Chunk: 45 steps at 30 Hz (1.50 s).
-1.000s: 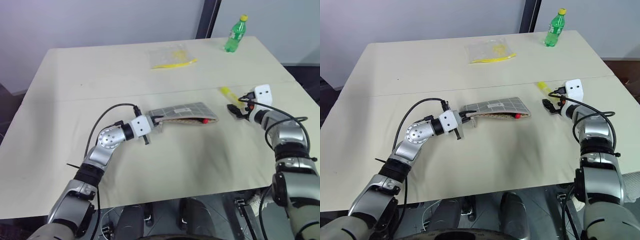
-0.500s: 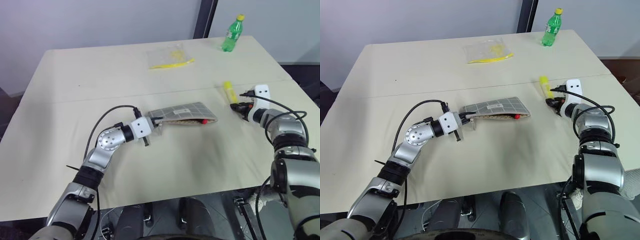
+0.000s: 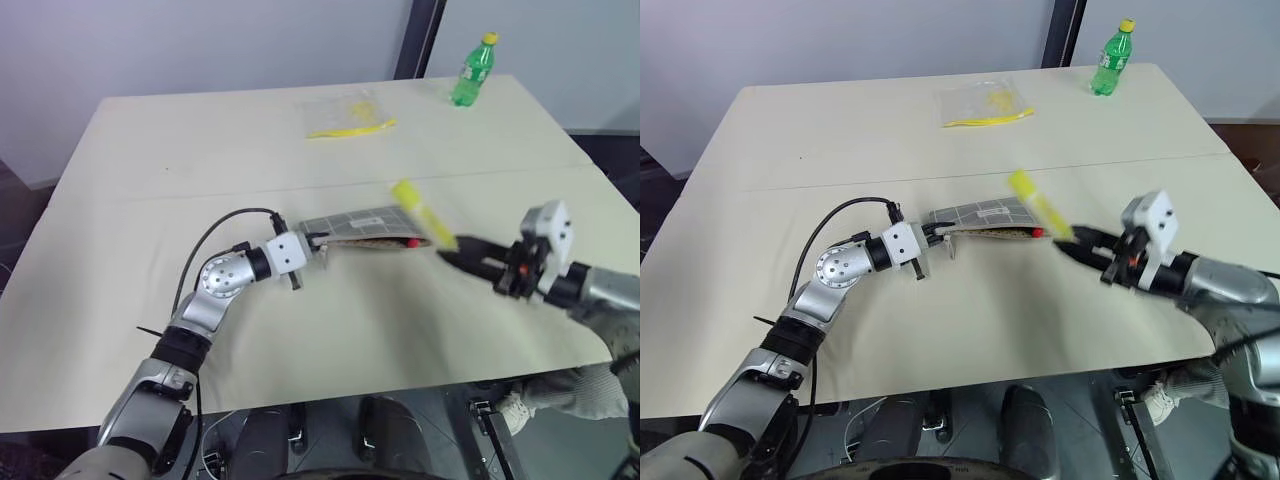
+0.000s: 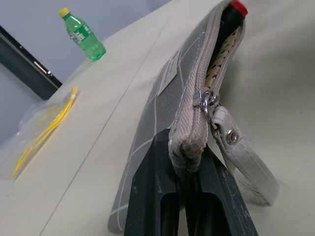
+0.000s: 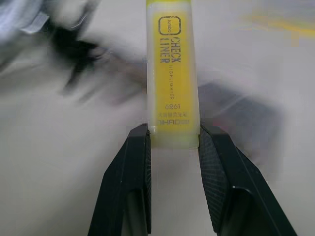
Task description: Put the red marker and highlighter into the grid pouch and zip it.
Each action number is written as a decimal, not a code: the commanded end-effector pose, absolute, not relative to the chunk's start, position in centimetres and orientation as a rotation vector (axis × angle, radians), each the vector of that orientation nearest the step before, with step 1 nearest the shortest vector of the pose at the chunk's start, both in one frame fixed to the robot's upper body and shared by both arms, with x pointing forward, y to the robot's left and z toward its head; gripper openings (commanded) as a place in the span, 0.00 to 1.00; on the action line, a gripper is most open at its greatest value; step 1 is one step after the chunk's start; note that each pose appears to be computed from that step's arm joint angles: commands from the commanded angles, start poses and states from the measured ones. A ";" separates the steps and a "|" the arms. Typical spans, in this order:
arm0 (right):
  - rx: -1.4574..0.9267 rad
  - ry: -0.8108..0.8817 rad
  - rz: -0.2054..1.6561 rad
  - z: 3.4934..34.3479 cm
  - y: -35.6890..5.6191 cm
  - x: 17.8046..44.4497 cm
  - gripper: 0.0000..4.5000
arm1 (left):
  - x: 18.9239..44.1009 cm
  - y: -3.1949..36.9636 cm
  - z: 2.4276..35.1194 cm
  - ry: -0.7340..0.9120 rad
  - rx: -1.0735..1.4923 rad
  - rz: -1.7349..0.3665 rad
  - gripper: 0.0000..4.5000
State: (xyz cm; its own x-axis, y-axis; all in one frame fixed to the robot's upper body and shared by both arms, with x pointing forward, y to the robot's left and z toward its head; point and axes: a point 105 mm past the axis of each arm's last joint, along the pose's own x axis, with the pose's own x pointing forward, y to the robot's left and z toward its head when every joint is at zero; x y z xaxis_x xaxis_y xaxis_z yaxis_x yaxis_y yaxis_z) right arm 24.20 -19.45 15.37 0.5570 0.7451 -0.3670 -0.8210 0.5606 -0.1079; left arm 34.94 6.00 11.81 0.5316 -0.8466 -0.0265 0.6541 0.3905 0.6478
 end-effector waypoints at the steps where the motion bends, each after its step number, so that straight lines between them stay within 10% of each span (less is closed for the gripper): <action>1: -0.332 0.344 0.890 14.6 -19.7 24.4 0.18 | 35.0 5.7 12.9 -0.385 0.652 -0.973 0.00; 26: -0.802 0.362 0.762 14.6 -19.6 31.0 0.18 | 32.7 3.3 13.7 -0.463 0.771 -1.137 0.00; 38: -1.121 0.010 0.831 15.3 -16.3 32.8 0.18 | 32.1 3.7 14.6 -0.475 0.702 -1.130 0.00; 45: -1.029 0.004 0.869 16.3 -16.9 31.7 0.96 | 32.3 4.1 14.1 -0.449 0.696 -1.122 0.00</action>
State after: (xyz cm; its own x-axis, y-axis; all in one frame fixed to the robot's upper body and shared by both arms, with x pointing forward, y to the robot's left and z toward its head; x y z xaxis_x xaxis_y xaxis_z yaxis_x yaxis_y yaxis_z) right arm 31.86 -16.41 15.30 0.6575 0.6310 -0.4117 -0.6566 0.2119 -0.7238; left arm 32.39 4.06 12.89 0.3807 -0.9225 -0.0642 0.6832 0.2338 0.6918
